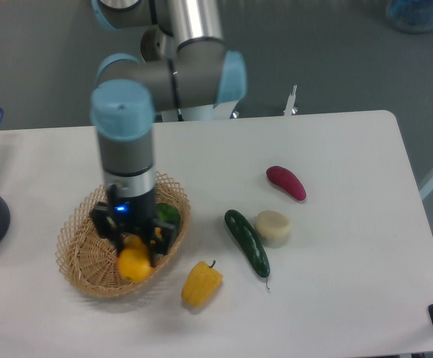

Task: Pick up the mango from the basket
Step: 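Lift the yellow mango out of the basket and carry it upward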

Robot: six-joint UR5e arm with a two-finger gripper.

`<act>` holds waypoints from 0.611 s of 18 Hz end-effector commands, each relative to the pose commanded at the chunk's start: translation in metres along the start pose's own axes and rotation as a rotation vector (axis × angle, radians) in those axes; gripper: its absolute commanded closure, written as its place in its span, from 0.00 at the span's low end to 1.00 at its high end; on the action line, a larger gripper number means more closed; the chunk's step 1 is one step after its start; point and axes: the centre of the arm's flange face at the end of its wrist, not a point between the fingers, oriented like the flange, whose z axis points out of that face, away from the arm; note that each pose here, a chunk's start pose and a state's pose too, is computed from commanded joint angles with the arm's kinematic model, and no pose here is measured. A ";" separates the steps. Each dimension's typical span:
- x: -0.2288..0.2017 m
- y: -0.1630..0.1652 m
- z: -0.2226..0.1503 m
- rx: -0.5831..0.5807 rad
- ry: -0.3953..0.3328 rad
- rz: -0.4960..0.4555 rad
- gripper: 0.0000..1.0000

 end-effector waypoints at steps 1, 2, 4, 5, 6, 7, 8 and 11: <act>-0.020 0.006 0.002 -0.006 -0.012 0.044 0.75; -0.036 0.012 -0.001 -0.007 -0.025 0.056 0.75; -0.061 0.023 -0.003 -0.014 -0.039 0.050 0.75; -0.074 0.031 -0.004 -0.020 -0.047 0.030 0.75; -0.087 0.038 -0.005 -0.025 -0.056 0.019 0.75; -0.094 0.041 -0.006 -0.024 -0.061 0.023 0.75; -0.098 0.042 -0.008 -0.025 -0.065 0.027 0.75; -0.114 0.055 -0.009 -0.036 -0.071 0.012 0.75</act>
